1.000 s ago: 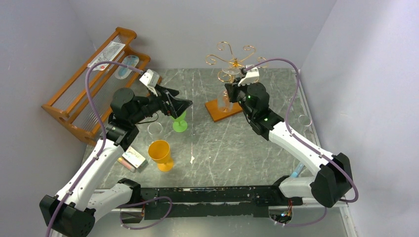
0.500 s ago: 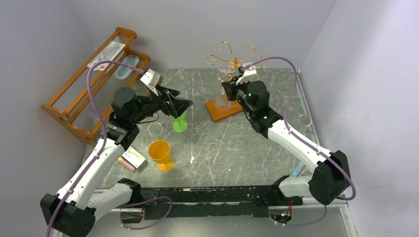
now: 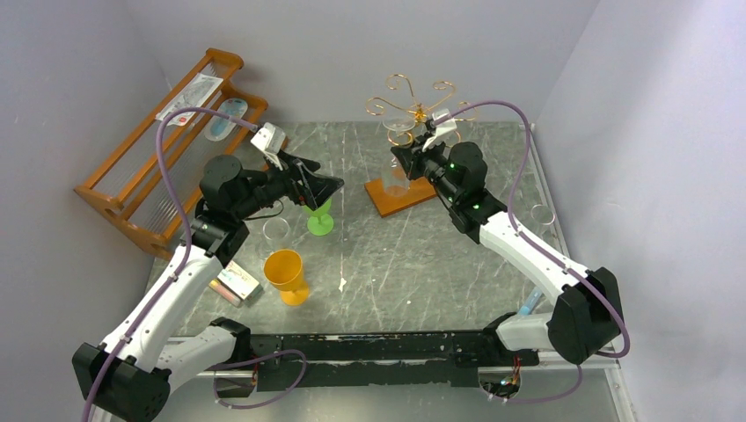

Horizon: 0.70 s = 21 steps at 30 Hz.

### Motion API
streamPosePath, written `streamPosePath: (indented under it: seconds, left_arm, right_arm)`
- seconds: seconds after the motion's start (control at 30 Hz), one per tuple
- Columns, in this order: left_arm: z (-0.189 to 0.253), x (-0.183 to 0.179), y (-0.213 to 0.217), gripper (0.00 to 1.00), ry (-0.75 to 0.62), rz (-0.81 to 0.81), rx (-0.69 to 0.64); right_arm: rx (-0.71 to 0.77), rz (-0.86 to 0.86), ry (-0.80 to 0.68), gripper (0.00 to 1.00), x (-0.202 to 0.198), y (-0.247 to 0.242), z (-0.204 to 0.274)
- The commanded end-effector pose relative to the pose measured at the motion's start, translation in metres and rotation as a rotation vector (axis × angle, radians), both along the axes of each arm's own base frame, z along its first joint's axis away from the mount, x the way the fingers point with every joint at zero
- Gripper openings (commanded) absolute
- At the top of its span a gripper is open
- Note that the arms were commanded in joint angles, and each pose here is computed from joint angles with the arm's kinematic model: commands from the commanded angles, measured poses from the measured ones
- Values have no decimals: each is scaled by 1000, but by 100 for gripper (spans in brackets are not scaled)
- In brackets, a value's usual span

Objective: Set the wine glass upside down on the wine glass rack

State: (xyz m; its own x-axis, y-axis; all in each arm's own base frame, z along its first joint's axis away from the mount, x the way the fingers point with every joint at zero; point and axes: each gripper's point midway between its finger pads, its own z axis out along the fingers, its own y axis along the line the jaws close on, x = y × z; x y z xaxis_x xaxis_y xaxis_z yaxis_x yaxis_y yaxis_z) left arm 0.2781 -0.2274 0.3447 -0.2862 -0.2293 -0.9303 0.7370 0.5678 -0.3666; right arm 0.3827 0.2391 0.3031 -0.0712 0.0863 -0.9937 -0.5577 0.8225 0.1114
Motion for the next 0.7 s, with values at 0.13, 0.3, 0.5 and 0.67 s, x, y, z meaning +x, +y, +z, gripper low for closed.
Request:
streamPosePath:
  seconds: [0.13,0.3,0.5,0.67]
  left_arm:
    - [13,0,-2,97,-39,-14,-15]
    - [12,0,-2,97,-36,-12,-12]
    - [12,0,-2,97,-34,-10,-14]
    - [12,0,-3,97,-32,-15,-16]
  right_arm:
    - [11,92,-70,0,-5,7,13]
    - [-7,148,-64,0,-11,12,10]
    - [-4,161,-84,0,-20,8,12]
    - [-4,164,-102,0,-28,4,15]
